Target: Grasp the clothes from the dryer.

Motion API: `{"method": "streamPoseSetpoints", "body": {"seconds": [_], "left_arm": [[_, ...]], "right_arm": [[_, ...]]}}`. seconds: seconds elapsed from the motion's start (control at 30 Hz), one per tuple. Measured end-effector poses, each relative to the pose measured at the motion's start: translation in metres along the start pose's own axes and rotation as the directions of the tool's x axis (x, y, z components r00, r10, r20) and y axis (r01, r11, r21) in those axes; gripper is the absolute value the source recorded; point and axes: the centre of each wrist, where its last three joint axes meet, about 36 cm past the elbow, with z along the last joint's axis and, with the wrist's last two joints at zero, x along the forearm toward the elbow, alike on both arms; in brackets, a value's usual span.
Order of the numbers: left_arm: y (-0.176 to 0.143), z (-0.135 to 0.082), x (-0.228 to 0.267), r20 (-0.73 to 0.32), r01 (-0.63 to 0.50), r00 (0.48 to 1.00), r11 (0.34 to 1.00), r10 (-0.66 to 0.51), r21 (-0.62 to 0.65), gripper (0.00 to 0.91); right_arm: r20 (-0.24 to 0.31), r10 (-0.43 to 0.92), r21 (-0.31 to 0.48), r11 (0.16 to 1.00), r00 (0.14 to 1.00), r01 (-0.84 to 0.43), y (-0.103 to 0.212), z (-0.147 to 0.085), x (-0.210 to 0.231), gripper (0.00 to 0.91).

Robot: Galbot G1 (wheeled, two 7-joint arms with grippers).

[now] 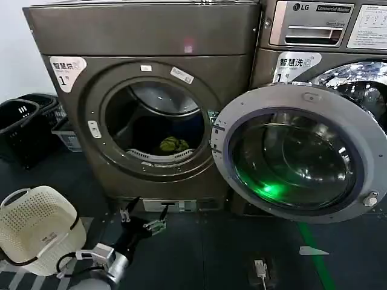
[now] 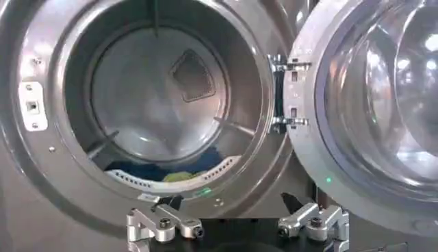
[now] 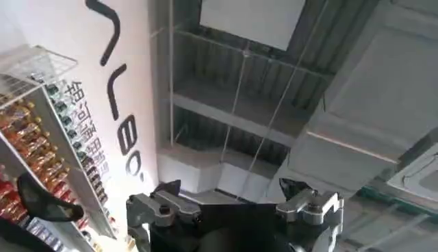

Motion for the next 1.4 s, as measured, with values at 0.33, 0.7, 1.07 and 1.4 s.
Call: {"method": "streamPoseSetpoints", "body": {"seconds": [0.33,0.7,1.07,1.4], "left_arm": [[0.0001,-0.0007,-0.0007,0.005,0.002,1.000,1.000,-0.002,0.003,0.907],[0.0000,-0.0010,-0.0008,0.012,0.001,1.000,1.000,-0.001,0.002,0.907],[-0.0005,-0.0026,-0.0016,0.017,-0.004,1.000,1.000,0.004,0.001,0.907],[0.0002,-0.0040,-0.0008,0.020,-0.007,1.000,1.000,0.007,-0.003,0.907]], "right_arm": [[0.003,-0.003,0.001,1.000,1.000,0.003,-0.0003,-0.0010,0.0005,0.907],[0.005,-0.009,-0.003,1.000,1.000,0.009,0.0015,-0.0013,0.0005,0.907],[0.007,-0.014,-0.003,1.000,1.000,0.014,0.0015,-0.0010,0.0003,0.907],[0.010,-0.015,-0.002,1.000,1.000,0.015,0.0003,-0.0023,-0.0003,0.907]]}}
